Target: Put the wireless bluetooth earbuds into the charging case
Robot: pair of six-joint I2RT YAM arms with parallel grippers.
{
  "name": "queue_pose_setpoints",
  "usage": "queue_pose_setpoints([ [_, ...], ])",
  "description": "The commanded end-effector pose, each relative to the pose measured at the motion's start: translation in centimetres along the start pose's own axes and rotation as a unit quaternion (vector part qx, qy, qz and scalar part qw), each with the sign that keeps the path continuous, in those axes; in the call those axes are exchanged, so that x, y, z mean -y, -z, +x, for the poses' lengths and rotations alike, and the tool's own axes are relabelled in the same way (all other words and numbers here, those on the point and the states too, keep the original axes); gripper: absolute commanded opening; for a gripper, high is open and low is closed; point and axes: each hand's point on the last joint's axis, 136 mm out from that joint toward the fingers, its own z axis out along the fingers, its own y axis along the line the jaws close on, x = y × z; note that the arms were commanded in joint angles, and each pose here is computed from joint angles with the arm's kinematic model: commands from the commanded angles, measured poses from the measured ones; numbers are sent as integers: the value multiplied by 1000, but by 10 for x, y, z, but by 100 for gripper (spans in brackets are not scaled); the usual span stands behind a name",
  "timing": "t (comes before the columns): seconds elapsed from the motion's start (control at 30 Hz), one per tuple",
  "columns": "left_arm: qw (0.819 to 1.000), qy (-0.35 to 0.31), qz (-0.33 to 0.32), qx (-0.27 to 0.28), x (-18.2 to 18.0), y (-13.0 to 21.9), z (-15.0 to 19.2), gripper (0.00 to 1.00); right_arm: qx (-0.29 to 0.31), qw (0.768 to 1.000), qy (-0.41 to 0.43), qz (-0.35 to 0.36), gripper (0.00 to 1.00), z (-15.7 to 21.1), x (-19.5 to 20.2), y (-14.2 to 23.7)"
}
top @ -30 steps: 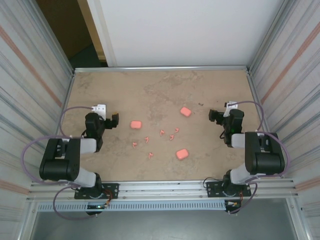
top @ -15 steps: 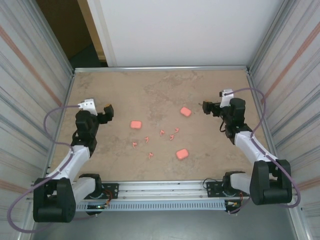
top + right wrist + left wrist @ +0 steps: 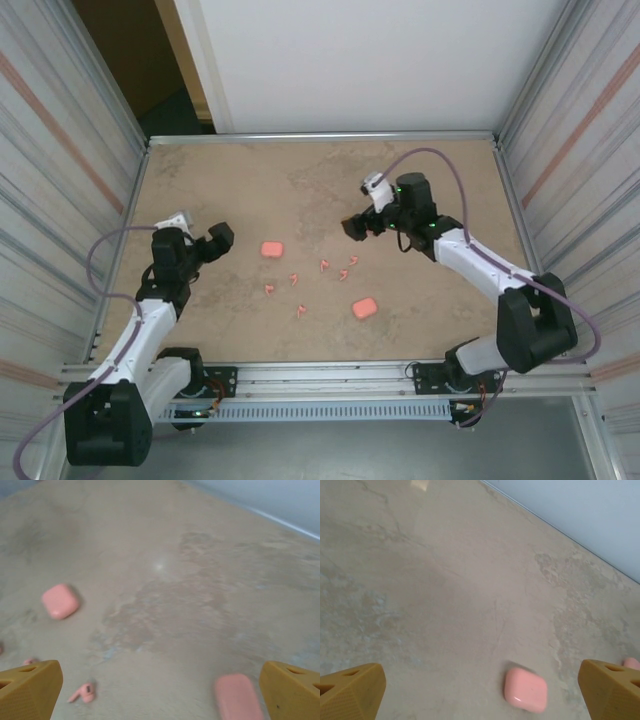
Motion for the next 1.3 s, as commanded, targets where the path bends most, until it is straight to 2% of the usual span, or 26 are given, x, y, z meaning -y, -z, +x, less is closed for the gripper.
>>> queue_pose_setpoints([
  [0.0, 999, 23, 19, -24, 8, 7, 6, 99, -10, 995, 68, -67, 99, -5, -31, -16],
  [0.27, 1000, 22, 4, -22, 1, 17, 11, 99, -22, 981, 131, -142, 99, -5, -76, -59],
  [0.5, 1000, 20, 2, -19, -2, 20, 15, 99, -38, 968, 173, -178, 99, -1, -103, -94],
  [0.83, 1000, 17, -2, -11, -3, 23, 13, 99, -72, 949, 224, -212, 99, 15, -129, -131],
  [1.27, 1000, 15, -7, -10, -5, 24, 13, 99, -121, 936, 252, -212, 100, 44, -140, -166],
])
